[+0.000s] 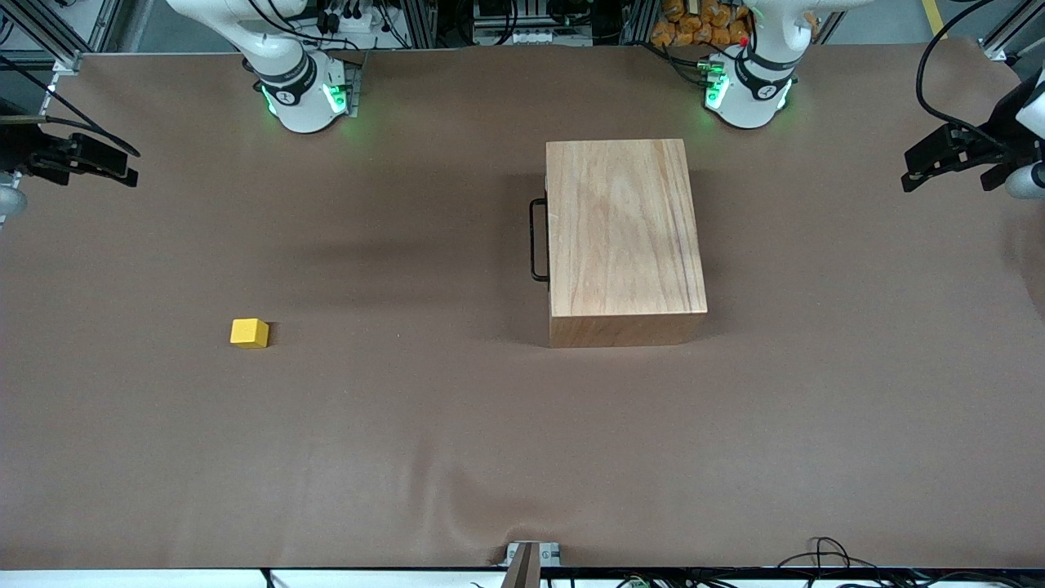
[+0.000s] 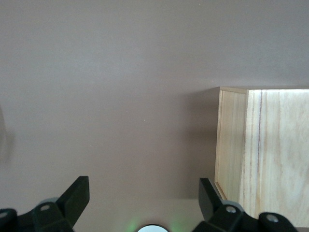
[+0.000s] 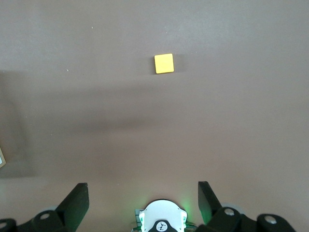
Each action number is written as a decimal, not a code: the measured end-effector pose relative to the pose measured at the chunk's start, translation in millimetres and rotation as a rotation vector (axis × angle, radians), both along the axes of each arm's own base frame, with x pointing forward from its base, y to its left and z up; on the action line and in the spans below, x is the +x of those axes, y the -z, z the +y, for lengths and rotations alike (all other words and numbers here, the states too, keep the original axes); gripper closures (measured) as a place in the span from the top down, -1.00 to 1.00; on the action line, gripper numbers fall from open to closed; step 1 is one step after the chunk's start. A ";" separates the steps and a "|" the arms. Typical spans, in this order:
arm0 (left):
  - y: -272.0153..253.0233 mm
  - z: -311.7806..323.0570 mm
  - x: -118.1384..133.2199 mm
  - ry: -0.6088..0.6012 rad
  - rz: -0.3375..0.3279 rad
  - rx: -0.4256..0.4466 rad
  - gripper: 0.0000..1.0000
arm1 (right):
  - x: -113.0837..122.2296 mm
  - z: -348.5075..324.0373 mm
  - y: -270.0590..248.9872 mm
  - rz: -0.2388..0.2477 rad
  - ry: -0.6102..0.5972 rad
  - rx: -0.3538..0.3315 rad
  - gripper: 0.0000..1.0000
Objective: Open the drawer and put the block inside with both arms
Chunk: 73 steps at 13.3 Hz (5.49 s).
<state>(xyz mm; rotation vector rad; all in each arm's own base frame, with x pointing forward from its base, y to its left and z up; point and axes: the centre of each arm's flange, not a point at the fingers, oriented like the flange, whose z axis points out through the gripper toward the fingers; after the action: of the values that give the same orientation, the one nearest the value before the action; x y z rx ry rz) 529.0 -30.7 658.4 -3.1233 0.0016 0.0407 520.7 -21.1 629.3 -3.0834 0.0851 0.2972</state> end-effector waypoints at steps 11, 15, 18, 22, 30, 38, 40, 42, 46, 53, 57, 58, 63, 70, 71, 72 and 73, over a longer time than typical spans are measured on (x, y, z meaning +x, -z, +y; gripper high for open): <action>25.0 -5.0 5.3 0.009 0.086 0.003 1.00 | 8.1 8.9 11.8 -0.015 -0.016 -0.001 1.00; 37.2 -24.4 6.6 0.046 0.126 0.007 1.00 | 9.3 12.6 14.8 -0.010 -0.022 -0.001 1.00; 41.6 -48.1 6.0 0.088 0.134 0.009 1.00 | 9.8 12.7 19.6 -0.003 -0.022 -0.001 1.00; 56.0 -82.0 8.0 0.105 0.155 0.015 1.00 | 9.8 12.7 25.9 0.008 -0.022 -0.001 1.00; 80.7 -172.9 1.3 0.104 0.153 0.021 1.00 | 10.7 12.6 33.8 0.015 -0.022 0.000 1.00; 116.2 -316.0 -27.3 -0.038 0.137 0.038 1.00 | 13.4 12.1 47.1 0.016 -0.020 -0.001 1.00; 127.9 -344.4 -28.4 -0.078 0.121 0.023 1.00 | 14.1 12.3 49.2 0.016 -0.020 -0.001 1.00; 143.5 -384.0 -39.4 -0.108 0.101 0.005 1.00 | 14.2 12.1 51.0 0.019 -0.020 -0.001 1.00; 171.9 -457.7 -66.3 -0.082 0.090 -0.011 1.00 | 13.5 11.3 55.8 0.029 -0.018 0.000 1.00; 238.7 -518.7 -73.4 -0.143 0.010 -0.019 1.00 | 13.6 11.4 55.9 0.028 -0.018 0.000 1.00; 275.2 -547.0 -87.8 -0.142 -0.047 0.036 1.00 | 13.2 11.3 58.7 0.034 -0.018 0.000 1.00; 282.9 -552.7 -92.3 -0.136 -0.053 0.044 1.00 | 13.1 11.3 59.3 0.035 -0.018 0.000 1.00; 310.5 -558.1 -99.5 -0.058 -0.069 0.115 1.00 | 13.1 11.0 59.5 0.035 -0.017 0.000 1.00; 328.0 -556.8 -104.3 -0.013 -0.039 0.162 1.00 | 17.2 11.6 61.4 0.018 -0.018 -0.001 1.00; 331.8 -557.0 -104.6 -0.010 -0.036 0.166 1.00 | 17.6 9.7 62.3 0.020 -0.015 -0.002 1.00; 334.2 -557.2 -105.0 -0.008 -0.034 0.168 1.00 | 18.5 6.1 63.7 0.022 -0.008 -0.002 1.00; 335.3 -557.3 -105.4 -0.007 -0.032 0.171 1.00 | 20.9 2.6 66.7 0.025 -0.002 -0.003 1.00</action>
<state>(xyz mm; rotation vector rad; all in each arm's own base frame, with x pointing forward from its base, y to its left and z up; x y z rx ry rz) 423.6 -588.0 323.0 -2.9531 -0.0125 -0.0087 541.6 -18.5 562.5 -3.0830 0.0838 0.3365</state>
